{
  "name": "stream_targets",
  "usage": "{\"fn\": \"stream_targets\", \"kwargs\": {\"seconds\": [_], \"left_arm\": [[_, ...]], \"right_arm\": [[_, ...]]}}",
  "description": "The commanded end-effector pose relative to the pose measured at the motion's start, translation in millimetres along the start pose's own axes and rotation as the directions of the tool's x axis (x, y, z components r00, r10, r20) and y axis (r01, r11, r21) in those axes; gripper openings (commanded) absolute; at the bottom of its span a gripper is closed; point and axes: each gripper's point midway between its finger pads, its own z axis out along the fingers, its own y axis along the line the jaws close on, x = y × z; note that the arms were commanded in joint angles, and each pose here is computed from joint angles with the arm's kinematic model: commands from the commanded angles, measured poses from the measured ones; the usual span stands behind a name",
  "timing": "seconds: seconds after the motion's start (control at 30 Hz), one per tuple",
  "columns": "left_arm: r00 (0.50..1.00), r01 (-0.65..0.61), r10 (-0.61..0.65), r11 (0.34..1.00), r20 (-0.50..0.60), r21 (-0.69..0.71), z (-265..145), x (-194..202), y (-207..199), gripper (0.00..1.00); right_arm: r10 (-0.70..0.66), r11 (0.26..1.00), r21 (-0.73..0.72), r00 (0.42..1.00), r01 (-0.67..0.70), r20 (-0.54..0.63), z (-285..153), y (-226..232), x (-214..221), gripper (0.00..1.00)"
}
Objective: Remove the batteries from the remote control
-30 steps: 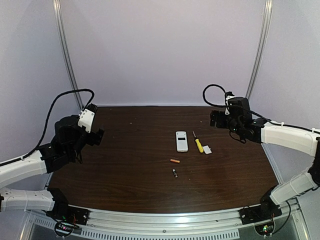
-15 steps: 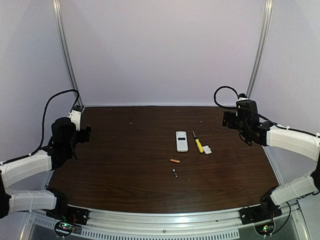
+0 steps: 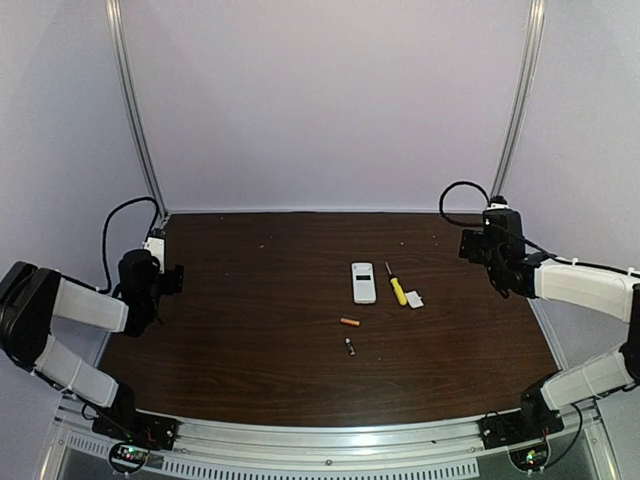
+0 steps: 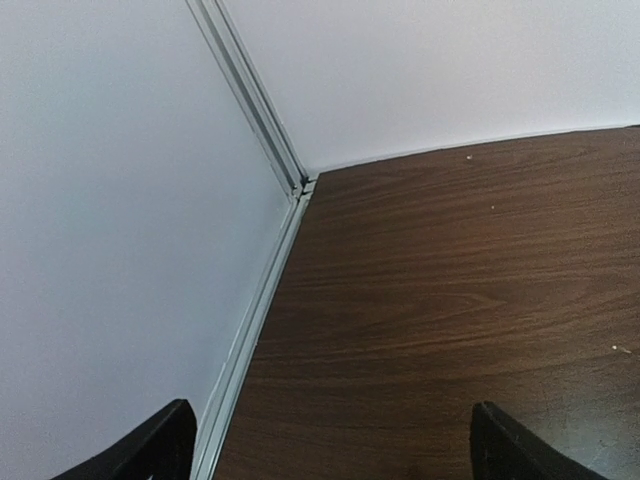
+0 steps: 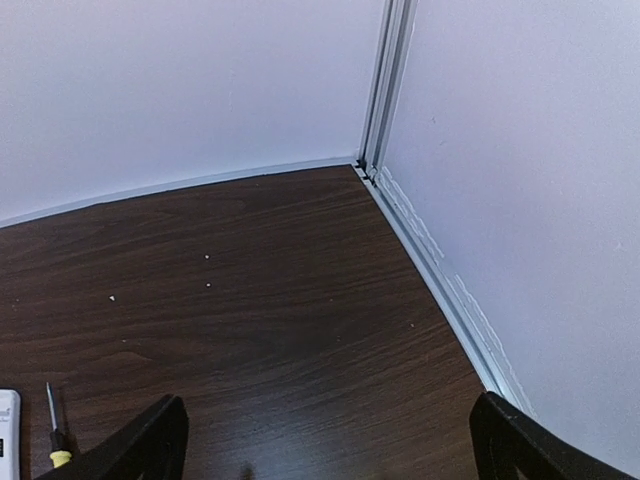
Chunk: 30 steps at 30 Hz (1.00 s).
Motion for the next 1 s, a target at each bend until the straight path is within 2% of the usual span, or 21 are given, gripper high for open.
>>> {"fn": "stream_targets", "kwargs": {"seconds": [0.0,0.2,0.33,0.47,0.73,0.83,0.87,0.97], "left_arm": [[0.982,0.09,-0.09,0.996,0.166,0.009,3,-30,7,0.97],[0.972,0.109,-0.115,0.993,0.205,0.042,8,-28,7,0.97],[0.974,0.107,-0.115,0.993,0.193,0.05,9,-25,6,0.97],[0.977,0.111,-0.123,0.991,0.175,0.073,14,-23,5,0.97],[0.973,0.133,-0.154,0.983,0.173,0.125,14,-19,6,0.97],[0.952,0.177,-0.205,0.975,0.229,0.134,6,-15,14,0.97],[0.959,0.172,-0.201,0.973,0.199,0.151,8,-12,10,0.96],[0.958,0.17,-0.2,0.973,0.205,0.156,8,-13,9,0.97]], "right_arm": [[-0.015,0.999,0.04,1.0,0.016,-0.025,10,-19,13,1.0],[0.019,1.0,0.013,0.991,-0.017,-0.129,31,-27,37,1.0],[0.088,0.995,-0.036,0.987,-0.093,-0.134,38,-33,49,1.0],[0.113,0.989,-0.083,0.989,-0.121,-0.093,38,-36,45,1.0],[0.063,0.993,-0.103,0.998,-0.062,0.005,25,-44,42,1.0],[0.053,0.992,-0.117,0.996,-0.044,0.078,16,-47,40,1.0],[0.048,0.992,-0.124,0.993,-0.035,0.106,13,-47,39,1.0],[0.027,0.991,-0.133,0.984,-0.003,0.175,3,-50,41,1.0]]}}
